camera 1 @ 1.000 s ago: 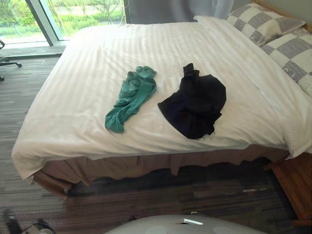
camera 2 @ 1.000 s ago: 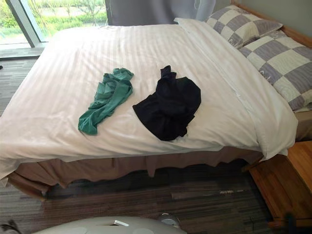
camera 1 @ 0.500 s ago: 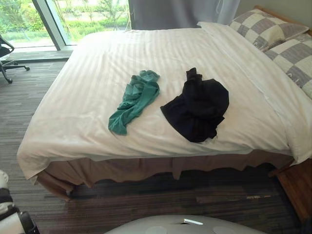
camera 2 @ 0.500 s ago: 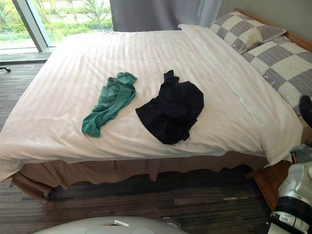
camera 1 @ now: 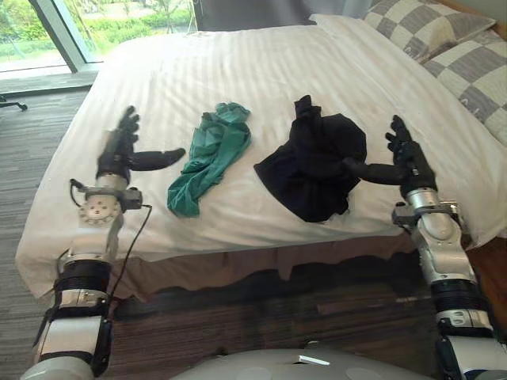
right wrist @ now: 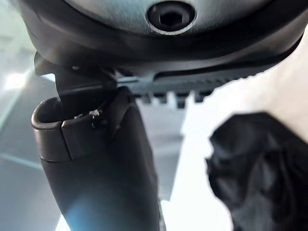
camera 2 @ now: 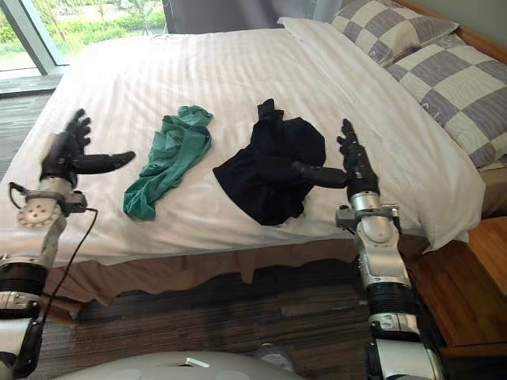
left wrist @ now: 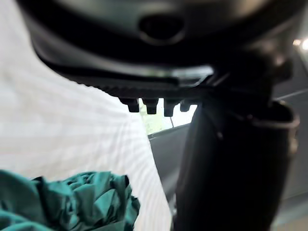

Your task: Tidy up the quilt and then pick up the clothes from the bed and put them into the laundry hamper

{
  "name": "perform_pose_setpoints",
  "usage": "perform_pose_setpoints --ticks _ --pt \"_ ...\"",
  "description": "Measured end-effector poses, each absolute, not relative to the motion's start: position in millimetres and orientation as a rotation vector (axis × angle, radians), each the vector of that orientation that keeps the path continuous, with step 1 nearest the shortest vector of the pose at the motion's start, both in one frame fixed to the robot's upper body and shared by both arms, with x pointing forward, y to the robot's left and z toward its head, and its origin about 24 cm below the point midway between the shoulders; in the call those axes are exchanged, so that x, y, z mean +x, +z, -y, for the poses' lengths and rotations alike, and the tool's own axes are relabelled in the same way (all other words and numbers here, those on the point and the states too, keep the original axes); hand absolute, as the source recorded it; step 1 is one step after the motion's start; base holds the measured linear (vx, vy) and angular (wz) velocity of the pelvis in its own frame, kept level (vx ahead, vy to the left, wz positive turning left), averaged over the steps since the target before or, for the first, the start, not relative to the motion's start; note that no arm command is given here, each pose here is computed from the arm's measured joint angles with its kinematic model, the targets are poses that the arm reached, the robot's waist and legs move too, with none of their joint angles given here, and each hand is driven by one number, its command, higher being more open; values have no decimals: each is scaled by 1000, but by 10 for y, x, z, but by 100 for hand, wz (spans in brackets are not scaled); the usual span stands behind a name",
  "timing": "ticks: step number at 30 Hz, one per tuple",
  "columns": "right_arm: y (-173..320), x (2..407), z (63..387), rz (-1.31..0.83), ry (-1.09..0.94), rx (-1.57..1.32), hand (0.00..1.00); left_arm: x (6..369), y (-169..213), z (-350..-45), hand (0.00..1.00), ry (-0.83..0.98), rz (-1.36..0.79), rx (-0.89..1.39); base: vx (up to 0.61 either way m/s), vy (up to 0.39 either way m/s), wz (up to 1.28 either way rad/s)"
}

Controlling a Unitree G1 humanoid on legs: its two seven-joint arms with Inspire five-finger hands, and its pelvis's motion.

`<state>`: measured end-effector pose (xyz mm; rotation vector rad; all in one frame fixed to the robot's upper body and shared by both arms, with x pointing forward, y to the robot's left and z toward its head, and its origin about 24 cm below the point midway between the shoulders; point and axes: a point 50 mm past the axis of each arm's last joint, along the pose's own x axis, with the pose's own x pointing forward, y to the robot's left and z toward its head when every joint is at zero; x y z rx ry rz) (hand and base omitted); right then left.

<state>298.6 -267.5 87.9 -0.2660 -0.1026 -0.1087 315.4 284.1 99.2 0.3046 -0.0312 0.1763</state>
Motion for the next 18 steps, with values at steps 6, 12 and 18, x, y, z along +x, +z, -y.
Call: perform_pose_setpoints --ticks 6,12,18 --pt "846 2977 2462 106 -57 -216 100 3193 865 -2849 100 199 -70 440 -30 29 -17" --pt "951 2959 2384 151 -31 -213 100 3354 1113 -2882 100 335 -32 540 -49 6 -12" --pt "1045 2956 2366 176 -41 -210 100 3572 1538 -2743 100 378 70 549 -24 -6 -7"
